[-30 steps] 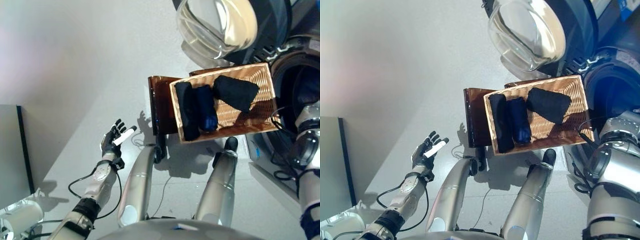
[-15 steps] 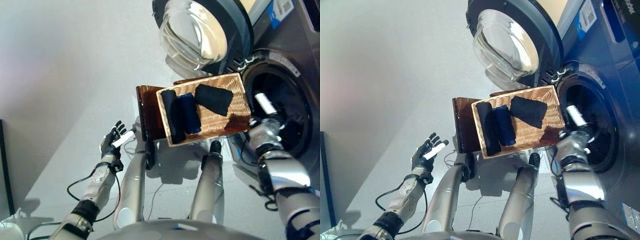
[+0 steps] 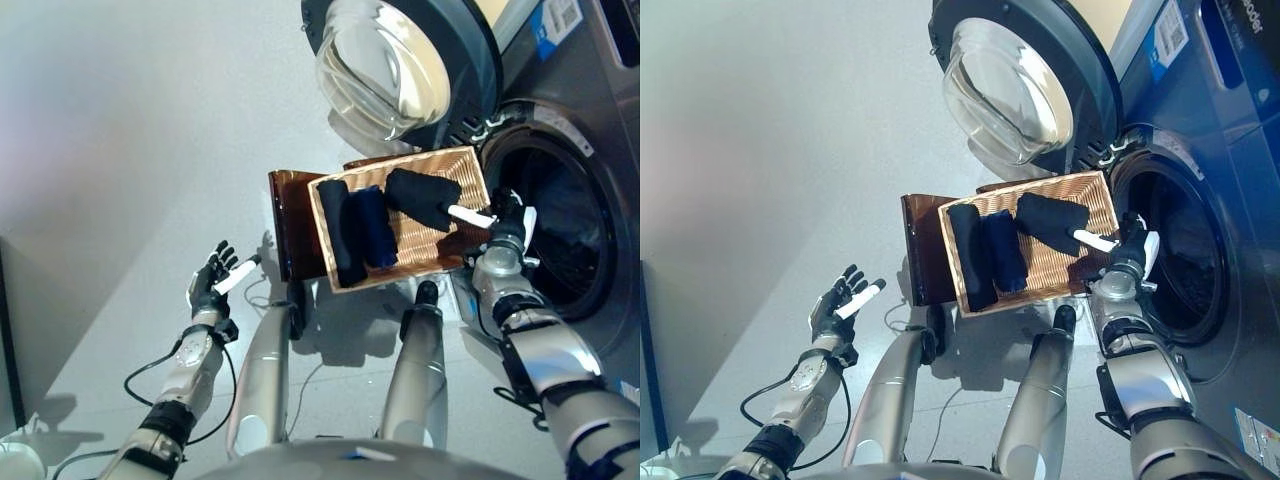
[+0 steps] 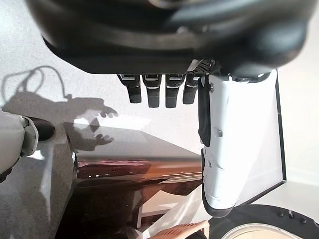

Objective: Pick up the clothes and place them into the washing machine

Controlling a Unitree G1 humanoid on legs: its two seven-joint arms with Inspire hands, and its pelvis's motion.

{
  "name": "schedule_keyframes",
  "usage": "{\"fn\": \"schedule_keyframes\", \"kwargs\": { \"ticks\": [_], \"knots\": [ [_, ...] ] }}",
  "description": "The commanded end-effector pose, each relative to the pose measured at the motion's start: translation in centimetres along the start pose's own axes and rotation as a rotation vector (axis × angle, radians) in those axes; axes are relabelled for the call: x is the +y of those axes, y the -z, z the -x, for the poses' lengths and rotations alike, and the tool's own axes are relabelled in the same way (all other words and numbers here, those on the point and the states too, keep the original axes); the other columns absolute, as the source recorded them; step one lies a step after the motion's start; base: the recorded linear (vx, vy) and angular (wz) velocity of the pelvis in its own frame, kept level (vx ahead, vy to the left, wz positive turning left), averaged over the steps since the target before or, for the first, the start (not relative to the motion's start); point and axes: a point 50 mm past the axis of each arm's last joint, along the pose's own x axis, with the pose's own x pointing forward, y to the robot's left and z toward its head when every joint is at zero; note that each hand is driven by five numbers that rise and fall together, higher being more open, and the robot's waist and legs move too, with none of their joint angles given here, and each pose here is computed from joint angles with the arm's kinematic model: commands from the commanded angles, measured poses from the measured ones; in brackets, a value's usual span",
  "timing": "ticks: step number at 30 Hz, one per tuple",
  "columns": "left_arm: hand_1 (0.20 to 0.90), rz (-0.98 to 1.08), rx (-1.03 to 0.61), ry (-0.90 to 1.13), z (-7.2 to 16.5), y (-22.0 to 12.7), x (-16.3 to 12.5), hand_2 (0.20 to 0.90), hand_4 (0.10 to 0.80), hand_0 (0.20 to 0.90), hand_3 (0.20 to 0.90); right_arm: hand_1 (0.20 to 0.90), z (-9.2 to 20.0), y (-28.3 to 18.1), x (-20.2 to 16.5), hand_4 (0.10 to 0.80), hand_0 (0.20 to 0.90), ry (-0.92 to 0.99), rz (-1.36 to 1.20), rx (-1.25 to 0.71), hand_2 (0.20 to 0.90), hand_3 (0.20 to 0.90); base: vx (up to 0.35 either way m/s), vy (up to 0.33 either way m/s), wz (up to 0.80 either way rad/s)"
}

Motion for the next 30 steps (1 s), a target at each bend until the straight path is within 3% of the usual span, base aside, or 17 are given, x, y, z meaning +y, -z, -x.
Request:
{"fn": "schedule_keyframes", "kwargs": {
  "ticks": [1,4,9,30],
  "knots": [
    [0.9,-0.02,-0.181,-0.034,-0.4,-3.3,1.4,0.9,0.8,0.9,0.9,0.9,-0.6,-5.2,-0.4,0.8,0.9,-0.017,0.137,-0.277,0.9,0.9,0.0,0.0,0.0],
    [0.9,-0.023,-0.192,-0.028,-0.4,-3.5,1.4,0.9,0.8,0.9,0.9,0.9,-0.1,-6.0,0.6,0.8,0.9,-0.078,0.372,-0.403,0.9,0.9,0.0,0.0,0.0],
    [0.9,-0.025,-0.208,-0.034,-0.5,-3.7,1.4,0.9,0.8,0.9,0.9,0.9,-0.1,-5.5,1.1,0.8,0.9,-0.047,0.586,-0.434,0.9,0.9,0.004,0.001,0.02],
    [0.9,-0.028,-0.26,0.006,-0.6,-5.0,0.7,0.9,0.8,0.9,0.9,0.9,-1.1,-6.7,0.9,0.8,0.9,-0.025,0.711,-0.387,0.9,0.9,-0.002,0.001,0.01]
  ]
}}
